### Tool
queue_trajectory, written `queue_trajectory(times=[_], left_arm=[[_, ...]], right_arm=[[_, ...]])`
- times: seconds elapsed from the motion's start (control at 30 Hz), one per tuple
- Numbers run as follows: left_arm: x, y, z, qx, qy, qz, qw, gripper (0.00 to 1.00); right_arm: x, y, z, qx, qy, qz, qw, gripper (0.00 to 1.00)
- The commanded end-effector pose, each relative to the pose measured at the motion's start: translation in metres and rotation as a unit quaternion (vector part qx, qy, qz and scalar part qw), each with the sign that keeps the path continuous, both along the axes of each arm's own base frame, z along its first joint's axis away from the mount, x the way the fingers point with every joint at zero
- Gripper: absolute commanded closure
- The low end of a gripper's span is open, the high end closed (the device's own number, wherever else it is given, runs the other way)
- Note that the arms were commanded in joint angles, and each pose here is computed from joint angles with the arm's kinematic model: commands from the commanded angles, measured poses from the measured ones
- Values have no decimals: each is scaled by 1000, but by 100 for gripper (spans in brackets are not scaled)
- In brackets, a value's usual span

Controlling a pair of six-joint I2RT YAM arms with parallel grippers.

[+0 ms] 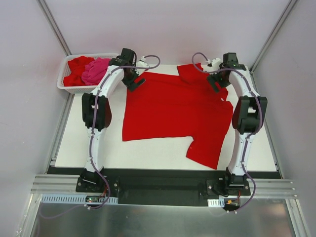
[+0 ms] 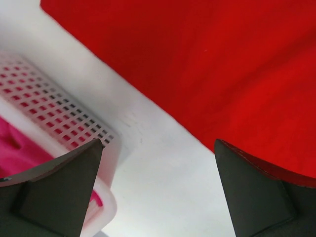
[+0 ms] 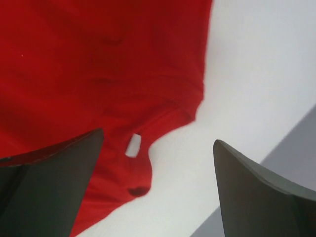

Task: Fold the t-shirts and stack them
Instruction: Grap the side of the flattened tshirt closest away from the robot with both arms

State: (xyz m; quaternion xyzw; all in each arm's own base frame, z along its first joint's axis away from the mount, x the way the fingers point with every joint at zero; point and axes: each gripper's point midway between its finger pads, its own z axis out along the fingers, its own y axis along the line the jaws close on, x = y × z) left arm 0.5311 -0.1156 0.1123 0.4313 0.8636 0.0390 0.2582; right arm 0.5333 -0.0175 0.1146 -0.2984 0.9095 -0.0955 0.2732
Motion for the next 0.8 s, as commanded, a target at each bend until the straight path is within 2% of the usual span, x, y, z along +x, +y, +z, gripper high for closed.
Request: queue_trajectory(times=[0.0, 0.17, 0.43, 0.63, 0.77], left_arm=[[-4, -29, 10, -54, 2, -33, 998, 3], [5, -31, -3, -39, -2, -50, 998, 3], [39, -33, -17, -2, -55, -76, 996, 2], [63, -31, -32, 60, -92, -97, 989, 2], [85, -30, -26, 95, -141, -103, 980, 2]], right_arm=[[32, 19, -1, -4, -39, 26, 999, 1], [49, 25, -13, -30, -49, 45, 997, 2], [55, 16, -34, -86, -40, 73, 993, 2], [50, 7, -44, -125, -24, 97, 987, 3], [51, -1, -45, -154, -22, 102, 983, 3]])
